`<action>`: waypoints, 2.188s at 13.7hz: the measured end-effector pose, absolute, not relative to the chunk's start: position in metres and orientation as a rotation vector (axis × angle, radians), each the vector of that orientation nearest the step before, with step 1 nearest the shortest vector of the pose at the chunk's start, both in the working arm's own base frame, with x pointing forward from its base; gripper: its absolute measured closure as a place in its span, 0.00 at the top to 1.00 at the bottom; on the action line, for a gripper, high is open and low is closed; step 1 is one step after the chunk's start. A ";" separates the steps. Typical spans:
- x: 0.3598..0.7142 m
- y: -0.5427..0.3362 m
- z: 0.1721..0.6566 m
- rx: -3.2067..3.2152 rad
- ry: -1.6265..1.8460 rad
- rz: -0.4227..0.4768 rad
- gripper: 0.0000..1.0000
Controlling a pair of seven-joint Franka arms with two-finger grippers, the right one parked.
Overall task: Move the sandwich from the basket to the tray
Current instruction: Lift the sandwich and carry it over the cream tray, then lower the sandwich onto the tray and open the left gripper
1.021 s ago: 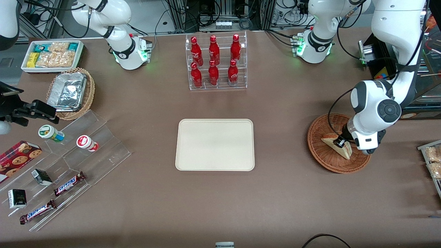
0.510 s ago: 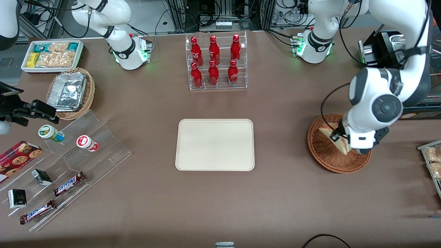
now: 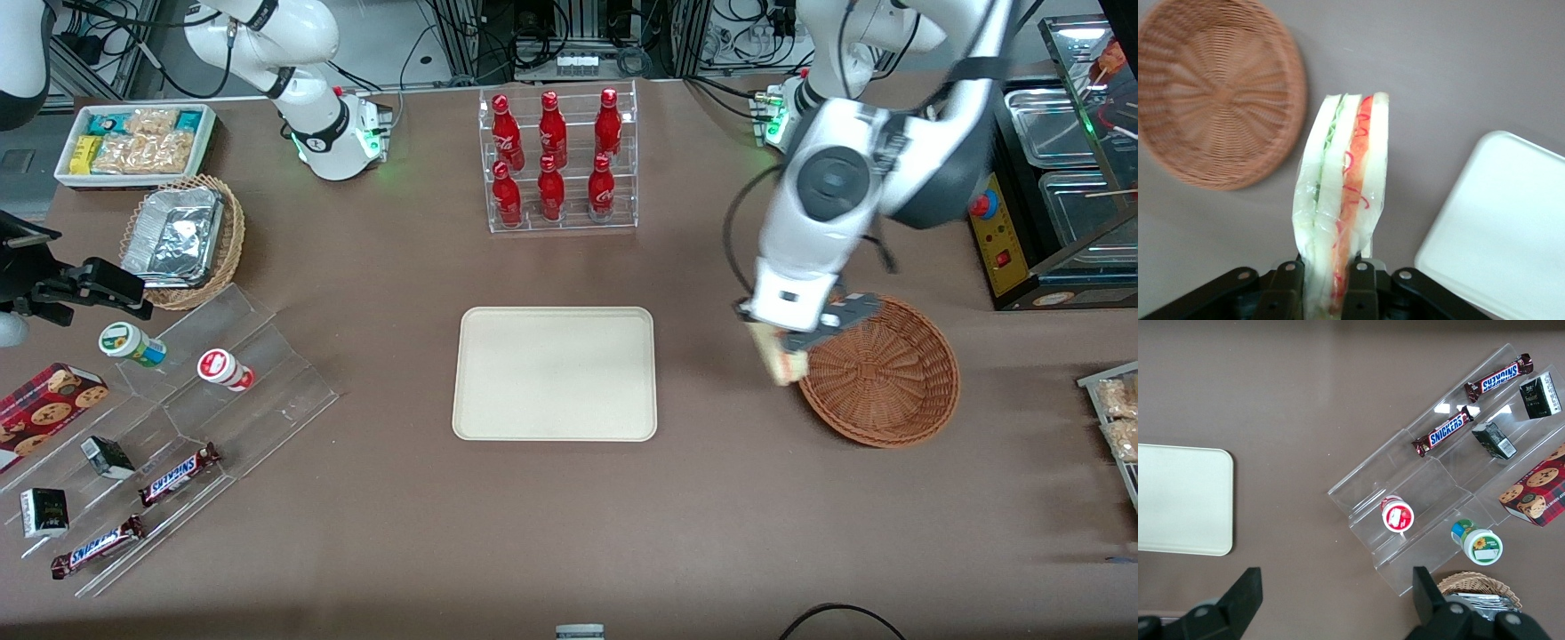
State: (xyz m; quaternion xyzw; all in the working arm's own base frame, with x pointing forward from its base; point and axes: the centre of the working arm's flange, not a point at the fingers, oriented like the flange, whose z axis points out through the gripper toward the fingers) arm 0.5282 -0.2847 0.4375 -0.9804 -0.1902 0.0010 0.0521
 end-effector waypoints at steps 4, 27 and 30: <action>0.508 -0.372 0.391 -3.093 -0.383 -0.081 0.20; 0.489 -0.464 0.234 -3.091 -0.056 -0.074 0.54; 0.494 -0.463 0.264 -3.073 -0.093 -0.065 0.83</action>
